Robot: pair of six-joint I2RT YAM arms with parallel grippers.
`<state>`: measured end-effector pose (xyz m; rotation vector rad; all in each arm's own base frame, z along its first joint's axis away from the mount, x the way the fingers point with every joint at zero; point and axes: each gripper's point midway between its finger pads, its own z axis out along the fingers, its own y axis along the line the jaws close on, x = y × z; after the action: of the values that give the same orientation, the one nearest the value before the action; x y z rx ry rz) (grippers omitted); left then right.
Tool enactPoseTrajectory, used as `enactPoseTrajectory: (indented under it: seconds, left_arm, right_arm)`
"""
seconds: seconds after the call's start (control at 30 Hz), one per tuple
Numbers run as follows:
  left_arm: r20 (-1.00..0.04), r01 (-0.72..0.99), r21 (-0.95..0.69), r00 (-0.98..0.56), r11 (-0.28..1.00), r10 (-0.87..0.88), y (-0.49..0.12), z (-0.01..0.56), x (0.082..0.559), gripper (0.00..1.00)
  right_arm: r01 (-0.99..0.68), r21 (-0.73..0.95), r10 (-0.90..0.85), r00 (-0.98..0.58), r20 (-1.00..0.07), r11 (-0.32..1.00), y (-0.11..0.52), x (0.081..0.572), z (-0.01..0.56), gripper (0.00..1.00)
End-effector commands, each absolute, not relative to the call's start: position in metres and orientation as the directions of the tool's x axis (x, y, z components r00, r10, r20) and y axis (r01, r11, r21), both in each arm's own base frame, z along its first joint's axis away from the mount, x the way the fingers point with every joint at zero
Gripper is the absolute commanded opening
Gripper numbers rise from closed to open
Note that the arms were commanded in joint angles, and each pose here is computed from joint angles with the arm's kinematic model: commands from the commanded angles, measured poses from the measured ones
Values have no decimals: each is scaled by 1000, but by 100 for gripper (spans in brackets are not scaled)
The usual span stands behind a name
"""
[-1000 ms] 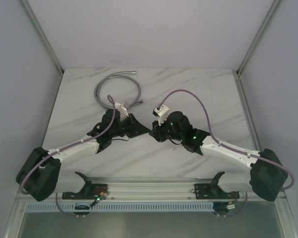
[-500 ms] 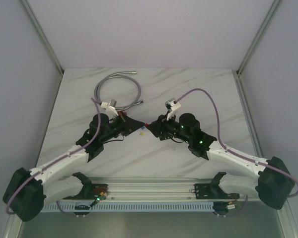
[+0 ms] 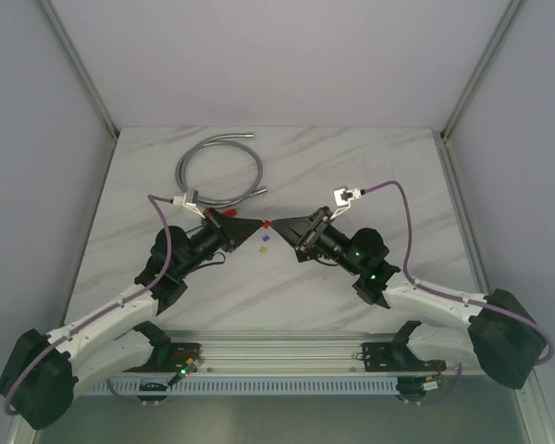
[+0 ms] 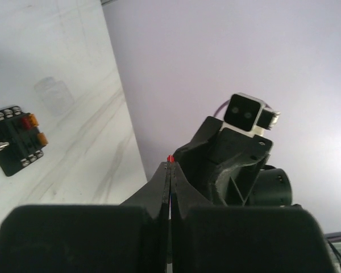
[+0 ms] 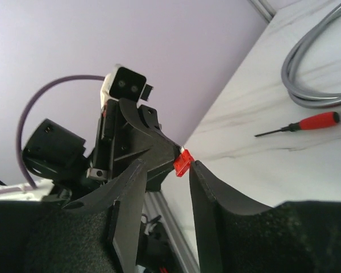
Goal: Snap on the fuse box
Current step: Pick up the fuse from the center of the board.
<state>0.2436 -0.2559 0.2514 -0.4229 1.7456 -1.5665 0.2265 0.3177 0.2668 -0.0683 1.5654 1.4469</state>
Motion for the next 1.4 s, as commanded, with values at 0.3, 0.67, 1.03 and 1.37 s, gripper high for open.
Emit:
enactPoseTrajectory:
  seconds: [0.3, 0.67, 1.03, 1.37]
  left_arm:
    - [-267, 335, -941, -660, 43, -702, -260, 298, 229, 0]
    - [-234, 337, -942, -660, -3, -714, -263, 300, 226, 0]
    - [-268, 296, -951, -624, 96, -734, -257, 278, 233, 21]
    - [-524, 243, -847, -530, 472, -667, -226, 230, 252, 40]
  right_arm:
    - [-591, 796, 663, -546, -512, 128, 317, 231, 296, 38]
    - [-608, 794, 651, -597, -469, 15, 325, 220, 307, 21]
    - [-586, 804, 626, -591, -509, 100, 318, 228, 289, 0]
    - [-444, 718, 421, -597, -683, 536, 281, 264, 229, 0]
